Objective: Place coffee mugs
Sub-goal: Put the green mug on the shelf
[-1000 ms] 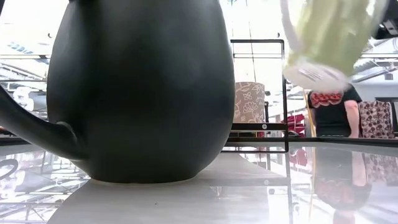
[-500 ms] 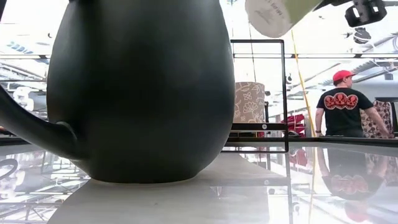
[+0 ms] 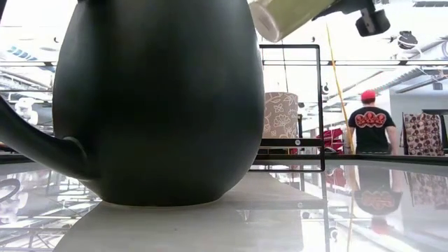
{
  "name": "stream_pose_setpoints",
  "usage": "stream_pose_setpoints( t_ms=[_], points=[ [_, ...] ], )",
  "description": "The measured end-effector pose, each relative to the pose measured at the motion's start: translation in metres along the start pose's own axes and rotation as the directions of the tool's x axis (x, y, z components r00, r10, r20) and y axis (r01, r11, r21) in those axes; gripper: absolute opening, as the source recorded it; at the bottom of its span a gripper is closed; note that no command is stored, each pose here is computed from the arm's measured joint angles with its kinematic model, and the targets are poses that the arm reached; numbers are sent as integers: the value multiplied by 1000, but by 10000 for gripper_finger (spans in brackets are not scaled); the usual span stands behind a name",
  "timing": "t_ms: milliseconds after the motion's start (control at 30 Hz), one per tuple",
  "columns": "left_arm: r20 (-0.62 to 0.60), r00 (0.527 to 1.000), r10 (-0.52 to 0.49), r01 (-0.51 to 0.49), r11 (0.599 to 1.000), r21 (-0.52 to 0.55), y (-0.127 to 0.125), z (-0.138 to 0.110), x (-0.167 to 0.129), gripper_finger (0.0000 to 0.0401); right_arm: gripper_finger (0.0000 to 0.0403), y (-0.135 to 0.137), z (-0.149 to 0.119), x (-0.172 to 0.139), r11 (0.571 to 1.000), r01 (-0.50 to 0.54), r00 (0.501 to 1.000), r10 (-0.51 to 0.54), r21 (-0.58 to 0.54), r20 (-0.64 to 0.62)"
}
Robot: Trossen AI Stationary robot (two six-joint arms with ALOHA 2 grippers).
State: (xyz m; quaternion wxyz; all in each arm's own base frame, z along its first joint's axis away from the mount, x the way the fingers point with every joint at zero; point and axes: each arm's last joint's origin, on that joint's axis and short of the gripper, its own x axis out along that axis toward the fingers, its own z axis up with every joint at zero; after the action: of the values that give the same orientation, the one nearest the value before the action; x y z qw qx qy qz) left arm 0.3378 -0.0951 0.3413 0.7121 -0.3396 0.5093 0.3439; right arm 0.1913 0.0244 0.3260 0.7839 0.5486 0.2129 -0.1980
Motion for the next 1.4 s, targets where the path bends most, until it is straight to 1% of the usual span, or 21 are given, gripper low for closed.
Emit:
stream_pose_setpoints(
  t_ms=[167,433,733,1033,1167,1400],
  points=[
    [0,1000,0,0,1000,0,0,0,0,118,13,-3,9,2,1000,10,1000,-10,-16,12],
    [0,1000,0,0,1000,8,0,0,0,118,17,-7,18,13,997,72,996,-71,-27,47],
    [0,1000,0,0,1000,7,0,0,0,118,19,-9,14,34,990,132,991,-133,-50,-11],
    [-1,1000,0,0,1000,16,0,0,0,118,19,-13,12,54,978,202,979,-203,-60,-17],
    [-1,1000,1,-1,999,37,0,0,0,118,20,-14,10,65,976,210,976,-213,-62,-51],
    [-1,1000,1,-1,1000,31,0,0,0,118,20,-15,8,77,972,226,970,-231,-57,-83]
  ],
)
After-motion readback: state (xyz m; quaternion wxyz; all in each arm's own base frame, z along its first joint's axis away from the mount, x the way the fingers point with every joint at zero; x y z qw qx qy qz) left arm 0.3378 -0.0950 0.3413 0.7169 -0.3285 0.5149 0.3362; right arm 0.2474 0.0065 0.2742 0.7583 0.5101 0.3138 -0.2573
